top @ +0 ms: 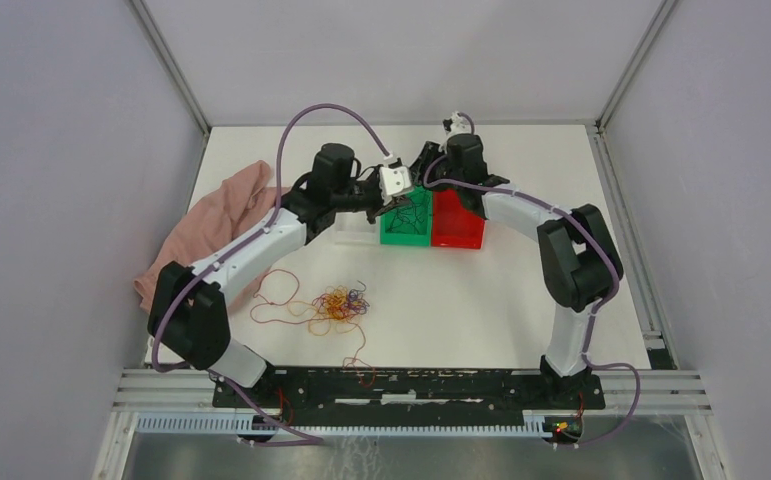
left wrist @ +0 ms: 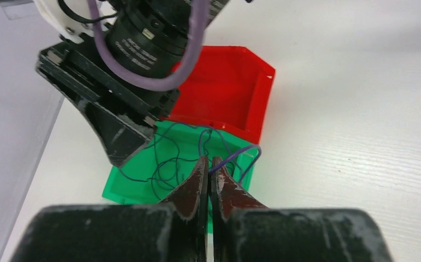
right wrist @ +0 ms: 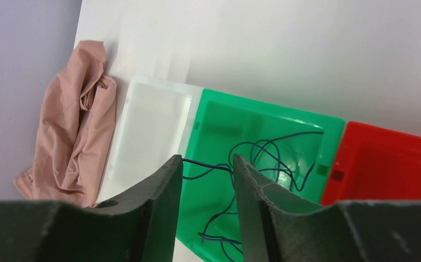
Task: Untangle the cables
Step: Place the cable in the bin.
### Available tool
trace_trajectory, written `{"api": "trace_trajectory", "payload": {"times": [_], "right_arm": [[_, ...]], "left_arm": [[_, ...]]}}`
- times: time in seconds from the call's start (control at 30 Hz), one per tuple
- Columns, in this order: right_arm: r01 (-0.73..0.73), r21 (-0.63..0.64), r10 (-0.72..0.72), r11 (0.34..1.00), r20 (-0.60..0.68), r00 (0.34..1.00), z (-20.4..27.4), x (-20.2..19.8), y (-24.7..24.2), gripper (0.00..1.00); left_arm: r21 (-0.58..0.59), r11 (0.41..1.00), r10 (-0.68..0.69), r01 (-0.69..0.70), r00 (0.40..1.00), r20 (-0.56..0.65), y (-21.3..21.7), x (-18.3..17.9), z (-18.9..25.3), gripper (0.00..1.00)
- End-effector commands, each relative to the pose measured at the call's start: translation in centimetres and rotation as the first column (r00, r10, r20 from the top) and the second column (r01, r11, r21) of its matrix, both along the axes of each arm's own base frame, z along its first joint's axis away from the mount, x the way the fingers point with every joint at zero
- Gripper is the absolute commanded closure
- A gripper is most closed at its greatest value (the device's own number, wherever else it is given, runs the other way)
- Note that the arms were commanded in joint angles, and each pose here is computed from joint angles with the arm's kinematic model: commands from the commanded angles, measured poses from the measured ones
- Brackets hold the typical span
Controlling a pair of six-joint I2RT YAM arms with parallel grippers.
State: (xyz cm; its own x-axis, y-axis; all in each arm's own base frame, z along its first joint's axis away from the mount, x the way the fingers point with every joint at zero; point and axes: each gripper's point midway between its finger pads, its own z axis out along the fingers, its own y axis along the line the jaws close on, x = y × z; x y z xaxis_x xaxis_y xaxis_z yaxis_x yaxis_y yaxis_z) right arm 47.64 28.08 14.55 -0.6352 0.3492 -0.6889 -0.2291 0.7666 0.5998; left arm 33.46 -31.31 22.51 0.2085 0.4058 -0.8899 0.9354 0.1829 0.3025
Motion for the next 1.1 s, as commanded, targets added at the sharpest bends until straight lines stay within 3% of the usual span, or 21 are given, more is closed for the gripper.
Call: {"api": "trace_trajectory", "payload": {"times": [0.0, 0.17, 0.33, 0.57, 0.63, 1.07], "right_arm": [[-0.060, 0.025, 0.058, 0.998, 0.071, 0.996, 1.9, 0.1, 2.9, 0.57], [-0.055, -0.034, 0.055, 0.998, 0.023, 0.998, -1.2, 0.4, 3.5, 0.66], [-0.016, -0.099, 0.019, 0.995, 0.039, 0.999, -2.0, 0.9, 2.7, 0.68], [0.142, -0.045, -0.132, 0.989, 0.175, 0.976, 6.0, 1.8, -2.7, 0.46], [0.172, -0.004, -0.168, 0.985, 0.188, 0.968, 7.8, 1.7, -4.4, 0.43], [0.335, 0.063, -0.341, 0.940, 0.143, 0.929, 6.9, -1.5, -12.7, 0.51]], "left_arm": [[0.012, 0.995, 0.093, -0.094, 0.991, 0.094, 0.6, 2.5, 0.8, 0.97], [0.018, 0.960, 0.276, -0.281, 0.952, 0.128, 1.4, 6.9, 0.6, 0.97], [0.026, 0.944, 0.322, -0.329, 0.935, 0.146, 1.6, 8.4, -0.9, 0.97], [0.046, 0.925, 0.368, -0.377, 0.920, 0.132, 1.2, 10.7, -2.7, 0.97], [0.048, 0.922, 0.377, -0.384, 0.919, 0.115, 0.8, 11.4, -3.1, 0.97], [0.217, 0.910, 0.353, -0.352, 0.935, 0.037, -0.7, 12.6, -10.3, 0.97]]}}
